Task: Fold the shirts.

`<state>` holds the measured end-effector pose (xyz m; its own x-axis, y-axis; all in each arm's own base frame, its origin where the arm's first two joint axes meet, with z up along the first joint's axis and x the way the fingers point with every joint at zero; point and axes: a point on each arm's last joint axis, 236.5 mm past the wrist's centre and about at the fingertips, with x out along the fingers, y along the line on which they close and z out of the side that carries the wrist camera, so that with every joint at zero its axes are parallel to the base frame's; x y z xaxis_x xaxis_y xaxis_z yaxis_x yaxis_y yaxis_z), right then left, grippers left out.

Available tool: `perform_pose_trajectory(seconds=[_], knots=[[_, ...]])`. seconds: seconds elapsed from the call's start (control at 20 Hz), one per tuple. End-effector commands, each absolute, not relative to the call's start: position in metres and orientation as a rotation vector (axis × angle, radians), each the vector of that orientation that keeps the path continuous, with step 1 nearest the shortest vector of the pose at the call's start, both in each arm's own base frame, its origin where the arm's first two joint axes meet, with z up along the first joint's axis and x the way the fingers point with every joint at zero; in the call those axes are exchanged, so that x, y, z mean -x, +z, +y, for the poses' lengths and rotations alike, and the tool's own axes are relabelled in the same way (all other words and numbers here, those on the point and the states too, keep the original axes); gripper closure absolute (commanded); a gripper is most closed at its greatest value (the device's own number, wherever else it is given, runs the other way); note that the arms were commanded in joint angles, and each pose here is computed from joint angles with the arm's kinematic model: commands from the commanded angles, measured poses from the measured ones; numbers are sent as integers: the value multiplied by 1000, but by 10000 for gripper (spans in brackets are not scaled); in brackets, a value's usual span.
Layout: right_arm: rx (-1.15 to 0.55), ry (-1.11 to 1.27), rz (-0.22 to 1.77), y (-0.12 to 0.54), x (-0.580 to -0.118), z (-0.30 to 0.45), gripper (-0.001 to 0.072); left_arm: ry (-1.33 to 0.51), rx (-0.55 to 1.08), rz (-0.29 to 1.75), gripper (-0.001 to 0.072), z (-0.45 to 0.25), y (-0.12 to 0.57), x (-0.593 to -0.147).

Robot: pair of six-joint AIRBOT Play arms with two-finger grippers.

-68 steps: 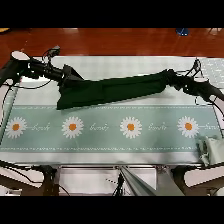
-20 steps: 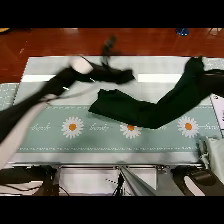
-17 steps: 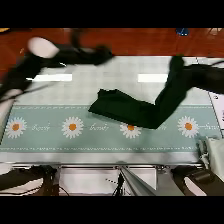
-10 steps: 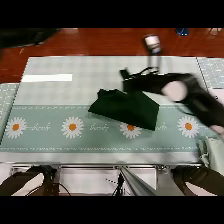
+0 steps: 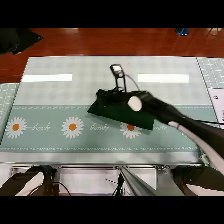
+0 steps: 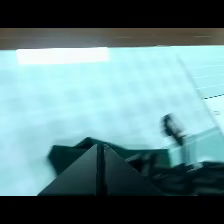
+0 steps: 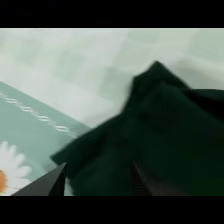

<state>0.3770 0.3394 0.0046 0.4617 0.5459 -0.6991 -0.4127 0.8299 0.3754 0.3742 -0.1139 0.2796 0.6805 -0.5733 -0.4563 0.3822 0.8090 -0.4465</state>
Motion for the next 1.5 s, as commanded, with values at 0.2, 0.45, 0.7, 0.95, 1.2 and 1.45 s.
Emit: perform_pose_trajectory(seconds=[0.2, 0.45, 0.7, 0.95, 1.2, 1.45], knots=[[196, -45, 1225, 42, -353, -9, 239, -278, 71, 725, 536, -43, 235, -381], [-501, 101, 1356, -28, -297, 1, 120, -236, 131, 841, 283, -38, 196, -373], [-725, 151, 1194, -70, -311, 57, 120, -232, 190, 995, 284, -42, 151, -353], [-668, 179, 1174, -101, -325, 106, 130, -246, 244, 979, 287, -50, 156, -356], [-639, 311, 1162, -91, -332, 148, 684, -238, 267, 976, 288, -51, 157, -357], [-421, 306, 994, 18, -338, 77, 685, -238, 266, 978, 288, -51, 155, -357]])
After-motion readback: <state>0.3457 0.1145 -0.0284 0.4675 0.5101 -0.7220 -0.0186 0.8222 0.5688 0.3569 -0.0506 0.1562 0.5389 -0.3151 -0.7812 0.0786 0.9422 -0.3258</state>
